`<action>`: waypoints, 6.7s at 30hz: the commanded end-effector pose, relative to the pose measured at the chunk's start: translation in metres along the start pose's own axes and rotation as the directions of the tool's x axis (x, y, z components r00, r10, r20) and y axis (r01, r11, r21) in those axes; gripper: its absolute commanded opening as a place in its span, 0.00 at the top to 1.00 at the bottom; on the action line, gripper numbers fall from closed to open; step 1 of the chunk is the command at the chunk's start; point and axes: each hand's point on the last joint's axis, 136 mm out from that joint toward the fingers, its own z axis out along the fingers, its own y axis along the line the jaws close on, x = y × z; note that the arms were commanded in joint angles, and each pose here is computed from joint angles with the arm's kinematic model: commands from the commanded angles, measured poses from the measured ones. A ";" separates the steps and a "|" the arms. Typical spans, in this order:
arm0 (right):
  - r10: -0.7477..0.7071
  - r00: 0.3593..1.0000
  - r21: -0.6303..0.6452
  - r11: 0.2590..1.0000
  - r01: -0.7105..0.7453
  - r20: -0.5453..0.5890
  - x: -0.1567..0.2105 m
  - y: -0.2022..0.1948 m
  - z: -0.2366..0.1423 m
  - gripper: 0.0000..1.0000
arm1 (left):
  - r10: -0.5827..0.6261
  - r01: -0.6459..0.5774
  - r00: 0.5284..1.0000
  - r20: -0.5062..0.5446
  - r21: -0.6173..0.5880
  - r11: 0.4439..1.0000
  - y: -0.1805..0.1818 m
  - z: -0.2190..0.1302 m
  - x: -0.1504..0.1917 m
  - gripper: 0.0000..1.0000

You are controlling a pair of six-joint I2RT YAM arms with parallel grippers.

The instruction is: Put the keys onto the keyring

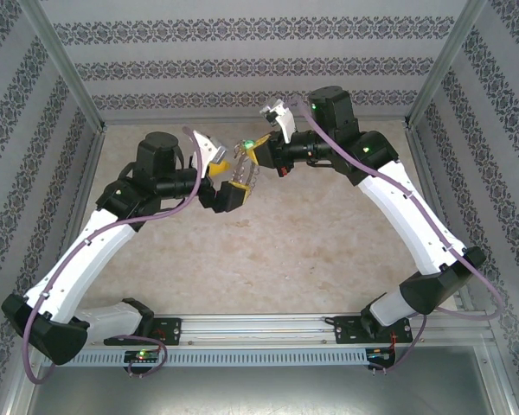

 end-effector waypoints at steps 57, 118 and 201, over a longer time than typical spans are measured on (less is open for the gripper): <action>0.829 0.500 0.387 0.559 -0.734 -0.249 0.284 -0.126 0.078 0.84 | 0.095 -0.094 0.996 0.000 -0.133 0.987 0.015 -0.027 0.012 1.00; 0.381 0.917 -0.210 0.893 -0.398 -0.118 0.018 -0.003 0.066 0.83 | 0.119 -0.135 0.982 -0.145 -0.106 0.985 0.018 -0.022 0.048 1.00; 0.591 0.789 -0.181 0.768 -0.614 -0.169 0.025 -0.035 0.078 0.67 | 0.128 -0.194 0.961 -0.244 -0.270 0.943 0.053 -0.024 0.063 1.00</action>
